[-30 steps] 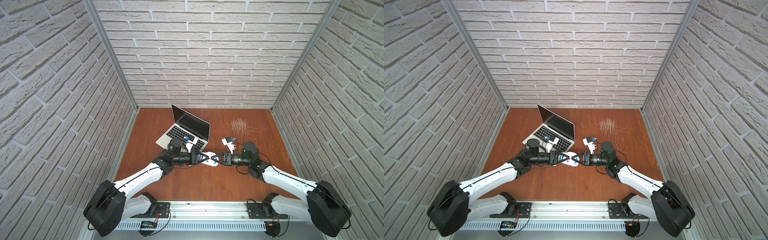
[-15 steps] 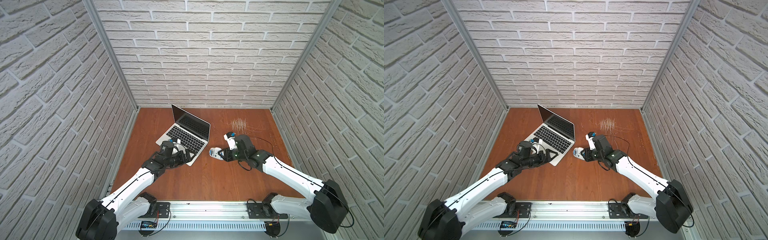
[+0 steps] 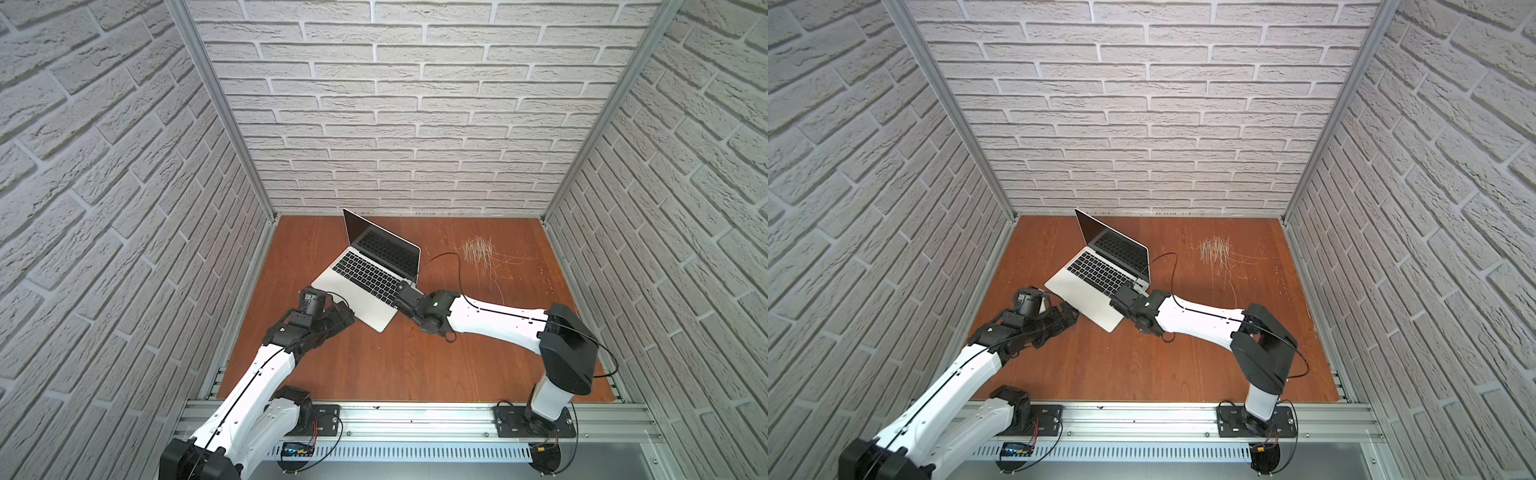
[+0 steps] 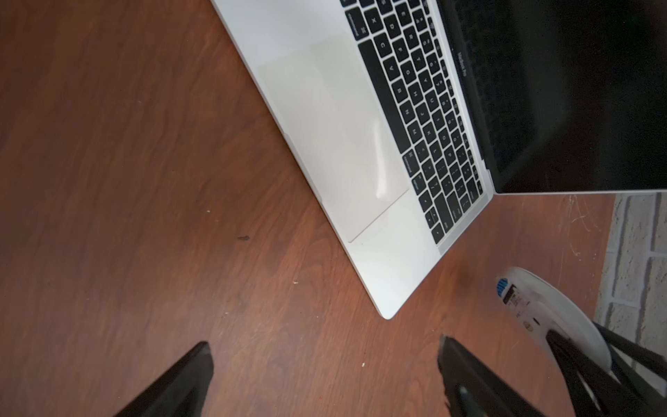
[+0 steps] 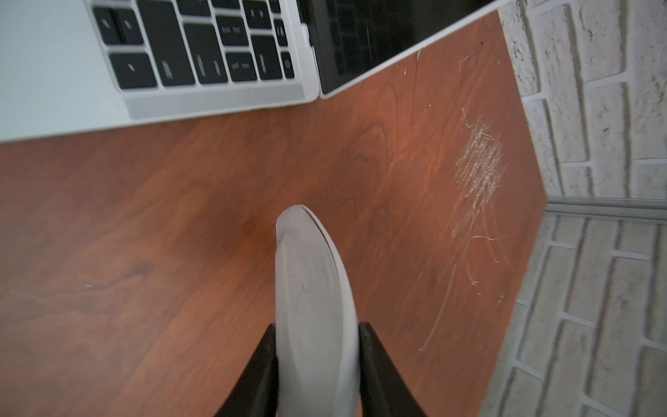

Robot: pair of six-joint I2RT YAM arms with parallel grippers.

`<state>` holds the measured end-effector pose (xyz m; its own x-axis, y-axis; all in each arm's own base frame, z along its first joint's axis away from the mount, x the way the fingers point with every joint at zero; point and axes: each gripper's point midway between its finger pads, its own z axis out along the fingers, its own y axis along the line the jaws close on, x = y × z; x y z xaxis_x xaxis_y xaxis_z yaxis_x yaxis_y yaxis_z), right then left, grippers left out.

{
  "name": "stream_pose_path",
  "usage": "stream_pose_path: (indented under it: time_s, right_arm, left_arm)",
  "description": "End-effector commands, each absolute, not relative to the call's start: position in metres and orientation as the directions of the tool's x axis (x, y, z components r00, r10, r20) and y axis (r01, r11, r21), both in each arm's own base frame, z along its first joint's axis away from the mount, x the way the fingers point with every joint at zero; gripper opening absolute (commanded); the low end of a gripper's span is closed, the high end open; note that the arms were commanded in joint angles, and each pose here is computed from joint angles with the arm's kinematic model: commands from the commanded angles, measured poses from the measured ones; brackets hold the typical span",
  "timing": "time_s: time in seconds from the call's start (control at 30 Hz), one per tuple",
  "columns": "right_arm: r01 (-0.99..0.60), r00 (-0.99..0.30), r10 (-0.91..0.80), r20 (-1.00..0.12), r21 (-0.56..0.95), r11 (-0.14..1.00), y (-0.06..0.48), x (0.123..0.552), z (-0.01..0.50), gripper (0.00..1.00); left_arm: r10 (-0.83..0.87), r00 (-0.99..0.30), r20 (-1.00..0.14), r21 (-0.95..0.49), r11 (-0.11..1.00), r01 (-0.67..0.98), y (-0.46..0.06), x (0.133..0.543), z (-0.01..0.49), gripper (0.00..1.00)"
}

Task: Remove the wireless mouse receiver from the laptop
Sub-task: Place the mouse at the center of the board.

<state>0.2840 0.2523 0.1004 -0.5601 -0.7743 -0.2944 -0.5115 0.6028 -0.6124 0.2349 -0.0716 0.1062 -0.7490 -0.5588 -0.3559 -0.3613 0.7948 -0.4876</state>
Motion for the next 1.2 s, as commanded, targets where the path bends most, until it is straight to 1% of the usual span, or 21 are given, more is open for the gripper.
stream_pose_path:
  time_s: [0.0, 0.17, 0.2, 0.37, 0.47, 0.6, 0.73, 0.87, 0.97, 1.07, 1.17]
  right_arm:
    - [-0.422, -0.537, -0.815, -0.22, -0.766, 0.485, 0.235, 0.293, 0.122, 0.03]
    - [-0.452, -0.502, -0.848, -0.168, -0.786, 0.423, 0.247, 0.282, 0.107, 0.04]
    - [-0.456, -0.5, -0.851, -0.16, -0.787, 0.415, 0.249, 0.279, 0.104, 0.06]
    - [-0.495, -0.49, -0.865, -0.104, -0.784, 0.375, 0.26, 0.266, 0.083, 0.26]
    - [-0.51, -0.499, -0.86, -0.109, -0.765, 0.393, 0.267, 0.259, 0.074, 0.41]
    - [-0.534, -0.496, -0.864, -0.084, -0.755, 0.381, 0.274, 0.25, 0.061, 0.53]
    - [-0.567, -0.481, -0.872, -0.091, -0.726, 0.389, 0.285, 0.241, 0.055, 0.59]
    - [-0.603, -0.481, -0.868, -0.123, -0.672, 0.43, 0.295, 0.233, 0.05, 0.64]
    - [-0.628, -0.492, -0.857, -0.154, -0.619, 0.472, 0.302, 0.227, 0.048, 0.66]
    - [-0.646, -0.509, -0.827, -0.239, -0.529, 0.55, 0.312, 0.221, 0.06, 0.67]
    - [-0.646, -0.535, -0.753, -0.383, -0.389, 0.657, 0.319, 0.223, 0.084, 0.68]
  left_arm:
    - [-0.571, -0.736, -0.364, -0.473, 0.794, -0.382, -0.063, 0.232, 0.107, 0.98]
    - [-0.581, -0.73, -0.36, -0.474, 0.788, -0.393, -0.06, 0.229, 0.105, 0.98]
    - [-0.582, -0.729, -0.36, -0.473, 0.788, -0.395, -0.059, 0.229, 0.104, 0.98]
    - [-0.581, -0.729, -0.362, -0.463, 0.791, -0.4, -0.057, 0.229, 0.104, 0.98]
    - [-0.577, -0.729, -0.367, -0.457, 0.795, -0.399, -0.055, 0.229, 0.105, 0.98]
    - [-0.578, -0.73, -0.364, -0.458, 0.794, -0.4, -0.055, 0.229, 0.105, 0.98]
    - [-0.58, -0.729, -0.364, -0.461, 0.792, -0.4, -0.055, 0.23, 0.106, 0.98]
    - [-0.581, -0.728, -0.364, -0.461, 0.792, -0.401, -0.055, 0.231, 0.106, 0.98]
    - [-0.577, -0.73, -0.367, -0.456, 0.795, -0.399, -0.054, 0.231, 0.106, 0.98]
    - [-0.572, -0.728, -0.377, -0.446, 0.801, -0.399, -0.052, 0.231, 0.106, 0.98]
    - [-0.56, -0.718, -0.414, -0.423, 0.816, -0.393, -0.046, 0.234, 0.11, 0.98]
